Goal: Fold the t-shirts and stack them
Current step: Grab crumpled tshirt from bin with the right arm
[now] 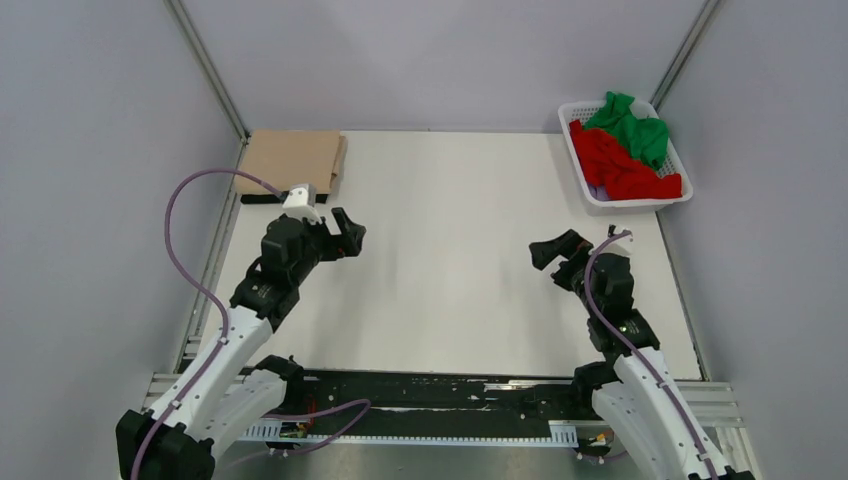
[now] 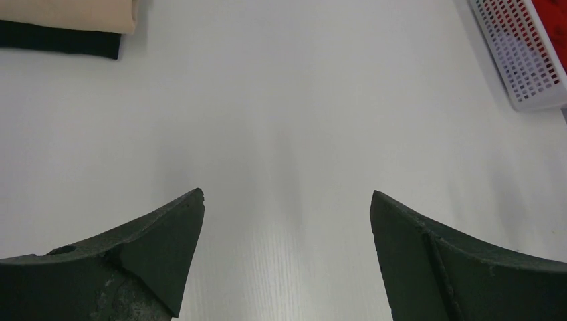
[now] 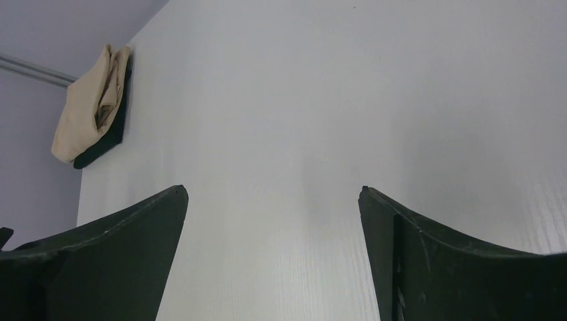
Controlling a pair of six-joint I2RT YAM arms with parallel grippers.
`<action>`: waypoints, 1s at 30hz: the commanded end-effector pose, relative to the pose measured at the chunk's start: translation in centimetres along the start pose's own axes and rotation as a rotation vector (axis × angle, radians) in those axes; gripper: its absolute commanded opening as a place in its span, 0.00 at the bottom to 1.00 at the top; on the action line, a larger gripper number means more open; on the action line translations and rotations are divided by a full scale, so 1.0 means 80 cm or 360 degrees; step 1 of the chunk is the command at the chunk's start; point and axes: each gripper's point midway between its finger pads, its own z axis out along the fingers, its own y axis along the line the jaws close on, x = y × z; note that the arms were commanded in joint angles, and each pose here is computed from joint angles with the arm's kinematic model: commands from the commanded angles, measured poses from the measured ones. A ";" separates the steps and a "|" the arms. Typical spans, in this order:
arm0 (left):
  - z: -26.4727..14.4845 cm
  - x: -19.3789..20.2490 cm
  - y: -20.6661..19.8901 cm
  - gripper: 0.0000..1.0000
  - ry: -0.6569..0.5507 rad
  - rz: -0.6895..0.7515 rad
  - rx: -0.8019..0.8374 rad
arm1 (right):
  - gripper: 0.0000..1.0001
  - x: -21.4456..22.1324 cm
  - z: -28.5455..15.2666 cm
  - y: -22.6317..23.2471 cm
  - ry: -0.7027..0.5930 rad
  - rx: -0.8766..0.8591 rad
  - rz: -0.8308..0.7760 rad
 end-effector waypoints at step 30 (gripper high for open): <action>0.030 -0.012 0.018 1.00 -0.0001 0.0070 -0.0154 | 0.79 -0.303 0.252 -0.242 0.0178 0.1154 -0.0358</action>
